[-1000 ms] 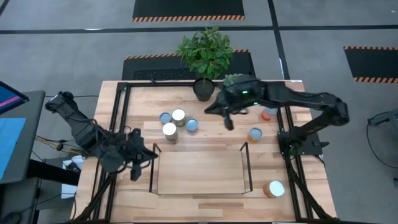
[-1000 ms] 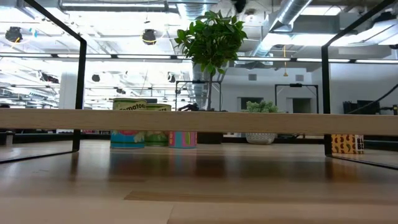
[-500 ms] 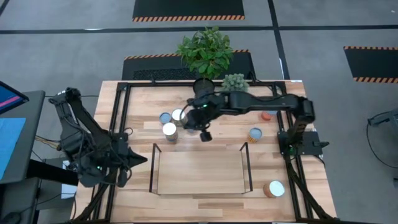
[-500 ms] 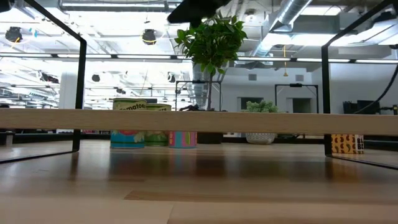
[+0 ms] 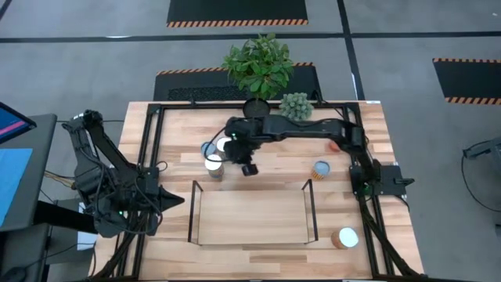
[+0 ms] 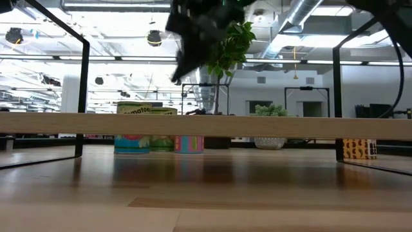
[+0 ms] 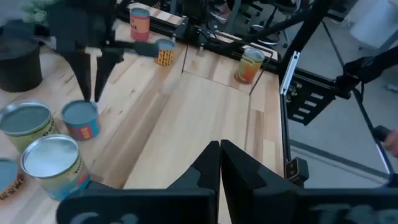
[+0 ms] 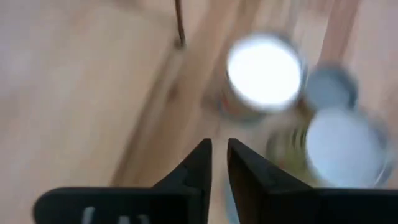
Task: Pick and place cans onto a shelf
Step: Put the blue corn can on the shelf
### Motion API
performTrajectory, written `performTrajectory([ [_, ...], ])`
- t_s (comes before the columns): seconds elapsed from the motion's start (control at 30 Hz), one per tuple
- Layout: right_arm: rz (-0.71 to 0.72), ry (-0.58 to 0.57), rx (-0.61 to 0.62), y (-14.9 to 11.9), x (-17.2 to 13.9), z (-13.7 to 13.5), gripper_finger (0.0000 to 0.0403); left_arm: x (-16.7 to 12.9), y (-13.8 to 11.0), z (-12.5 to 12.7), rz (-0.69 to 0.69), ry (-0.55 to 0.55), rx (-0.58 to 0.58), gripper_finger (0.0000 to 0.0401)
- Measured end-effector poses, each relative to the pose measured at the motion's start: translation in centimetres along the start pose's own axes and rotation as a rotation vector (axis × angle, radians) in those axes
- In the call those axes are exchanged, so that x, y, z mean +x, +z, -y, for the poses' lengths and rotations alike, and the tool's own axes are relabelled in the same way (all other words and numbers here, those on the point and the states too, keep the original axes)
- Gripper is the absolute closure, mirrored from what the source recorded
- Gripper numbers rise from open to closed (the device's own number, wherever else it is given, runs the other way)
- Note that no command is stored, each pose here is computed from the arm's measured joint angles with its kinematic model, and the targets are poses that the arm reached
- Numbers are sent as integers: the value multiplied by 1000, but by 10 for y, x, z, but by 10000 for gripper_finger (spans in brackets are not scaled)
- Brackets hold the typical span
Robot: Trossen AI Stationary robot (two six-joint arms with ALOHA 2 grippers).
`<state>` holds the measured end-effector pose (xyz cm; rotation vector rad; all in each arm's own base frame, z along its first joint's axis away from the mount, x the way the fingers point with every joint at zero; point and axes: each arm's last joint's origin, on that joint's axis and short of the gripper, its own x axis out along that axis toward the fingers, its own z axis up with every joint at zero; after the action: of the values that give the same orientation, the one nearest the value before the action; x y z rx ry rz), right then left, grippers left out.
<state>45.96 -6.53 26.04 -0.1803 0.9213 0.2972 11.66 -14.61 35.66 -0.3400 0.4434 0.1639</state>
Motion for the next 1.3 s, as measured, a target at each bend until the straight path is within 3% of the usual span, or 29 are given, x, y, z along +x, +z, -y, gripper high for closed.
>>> performTrajectory([
  [0.1, -107, 30, 51, -16, 8, 7, 302, 0, 0, 0, -1, 0, -2, 401],
  [0.23, -137, 36, 79, -22, 5, 11, 267, 0, 0, 0, -1, 1, 7, 401],
  [0.6, -180, 40, 16, -27, 23, 2, 170, 0, 0, -1, 14, 15, 28, 401],
  [0.87, -226, -75, 13, -32, 44, 9, 170, 0, 0, -1, 19, 17, 28, 401],
  [1.3, -280, -54, 59, -40, 54, 10, 178, 0, 0, -1, 19, 18, 38, 401],
])
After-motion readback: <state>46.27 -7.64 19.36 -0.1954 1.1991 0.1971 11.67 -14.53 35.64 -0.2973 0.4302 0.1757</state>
